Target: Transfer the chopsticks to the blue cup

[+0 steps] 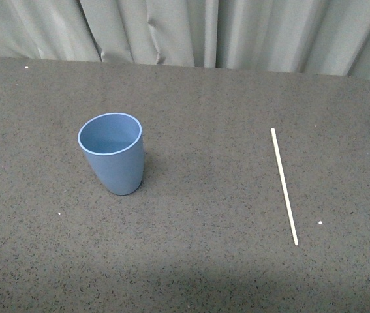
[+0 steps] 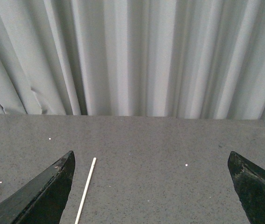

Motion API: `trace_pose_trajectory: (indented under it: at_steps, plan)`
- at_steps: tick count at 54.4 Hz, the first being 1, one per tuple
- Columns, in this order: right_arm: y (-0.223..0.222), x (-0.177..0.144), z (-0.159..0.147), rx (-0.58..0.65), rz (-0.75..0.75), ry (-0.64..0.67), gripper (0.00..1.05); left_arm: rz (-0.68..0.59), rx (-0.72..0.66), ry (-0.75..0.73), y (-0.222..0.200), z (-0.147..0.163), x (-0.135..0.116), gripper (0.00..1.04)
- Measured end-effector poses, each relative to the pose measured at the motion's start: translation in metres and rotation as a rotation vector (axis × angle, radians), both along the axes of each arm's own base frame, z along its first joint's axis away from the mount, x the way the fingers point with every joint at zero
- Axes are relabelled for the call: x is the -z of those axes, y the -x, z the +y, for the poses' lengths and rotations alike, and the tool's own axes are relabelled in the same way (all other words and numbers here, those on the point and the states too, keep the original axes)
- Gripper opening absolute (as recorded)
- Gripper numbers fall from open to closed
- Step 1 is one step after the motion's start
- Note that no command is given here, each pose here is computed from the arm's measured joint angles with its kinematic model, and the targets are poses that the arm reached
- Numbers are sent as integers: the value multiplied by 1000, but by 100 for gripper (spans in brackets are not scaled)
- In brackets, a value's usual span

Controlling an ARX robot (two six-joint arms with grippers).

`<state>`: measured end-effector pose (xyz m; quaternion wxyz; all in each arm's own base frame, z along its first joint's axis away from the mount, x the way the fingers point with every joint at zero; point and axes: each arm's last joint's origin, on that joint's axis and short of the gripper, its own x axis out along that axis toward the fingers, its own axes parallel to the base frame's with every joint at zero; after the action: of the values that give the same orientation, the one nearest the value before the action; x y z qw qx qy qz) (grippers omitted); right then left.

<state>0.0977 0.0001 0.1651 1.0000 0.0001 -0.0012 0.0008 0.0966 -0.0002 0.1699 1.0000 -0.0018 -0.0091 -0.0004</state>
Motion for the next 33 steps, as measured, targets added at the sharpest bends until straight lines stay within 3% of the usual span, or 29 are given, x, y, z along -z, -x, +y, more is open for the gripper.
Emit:
trace_pose_trajectory:
  at_steps: [14, 18, 20, 25, 33]
  plan:
    - [0, 0, 0, 10, 6, 8, 95, 0, 0, 0, 0, 0, 0, 98]
    - [-3, 2, 1, 134, 151, 117, 95, 0, 0, 0, 0, 0, 0, 98]
    - [-6, 3, 2, 138, 194, 153, 95, 0, -1, 0, 0, 0, 0, 98]
    - [-26, 4, 6, 64, 310, 189, 95, 0, 0, 0, 0, 0, 0, 98]
    - [-75, 5, 18, -45, 495, 138, 95, 0, -1, 0, 0, 0, 0, 98]
